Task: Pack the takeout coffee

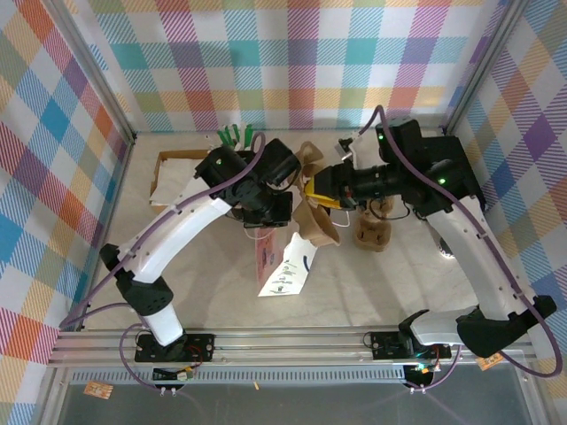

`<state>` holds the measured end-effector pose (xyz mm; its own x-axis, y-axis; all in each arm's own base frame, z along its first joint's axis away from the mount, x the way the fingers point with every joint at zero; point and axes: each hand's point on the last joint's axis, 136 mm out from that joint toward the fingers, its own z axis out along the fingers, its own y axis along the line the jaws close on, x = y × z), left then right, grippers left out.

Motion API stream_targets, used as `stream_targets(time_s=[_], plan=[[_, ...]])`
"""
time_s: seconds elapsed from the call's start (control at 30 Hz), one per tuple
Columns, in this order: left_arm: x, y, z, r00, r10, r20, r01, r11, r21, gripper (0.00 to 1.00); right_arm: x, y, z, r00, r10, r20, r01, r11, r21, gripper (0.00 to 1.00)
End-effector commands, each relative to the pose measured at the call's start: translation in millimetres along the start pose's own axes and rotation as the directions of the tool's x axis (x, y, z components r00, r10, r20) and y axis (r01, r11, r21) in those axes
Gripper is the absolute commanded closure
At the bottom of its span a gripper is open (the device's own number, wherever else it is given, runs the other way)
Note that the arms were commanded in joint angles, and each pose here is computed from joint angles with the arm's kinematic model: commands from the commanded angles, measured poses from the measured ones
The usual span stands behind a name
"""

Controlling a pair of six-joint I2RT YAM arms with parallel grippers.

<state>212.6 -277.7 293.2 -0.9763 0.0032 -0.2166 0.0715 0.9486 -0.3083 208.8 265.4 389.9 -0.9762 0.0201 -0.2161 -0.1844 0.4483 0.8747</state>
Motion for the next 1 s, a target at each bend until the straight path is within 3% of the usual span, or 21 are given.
stream_targets(time_s=[0.0, 0.37, 0.97], plan=[[4, -14, -13, 0.998, -0.047, 0.039, 0.042, 0.990, 0.136, 0.97, -3, -3, 8, 1.000, 0.004, 0.020, -0.004, 1.000, 0.007, 0.64], [5, 0, -29, 0.992, -0.065, 0.109, 0.046, 0.984, 0.171, 0.75, -6, 13, 11, 0.999, -0.030, 0.030, 0.030, 0.999, 0.011, 0.64], [18, 35, -21, 0.991, -0.064, 0.114, 0.052, 0.993, 0.105, 0.76, -16, 3, 56, 0.989, -0.130, -0.067, 0.134, 0.989, 0.057, 0.65]])
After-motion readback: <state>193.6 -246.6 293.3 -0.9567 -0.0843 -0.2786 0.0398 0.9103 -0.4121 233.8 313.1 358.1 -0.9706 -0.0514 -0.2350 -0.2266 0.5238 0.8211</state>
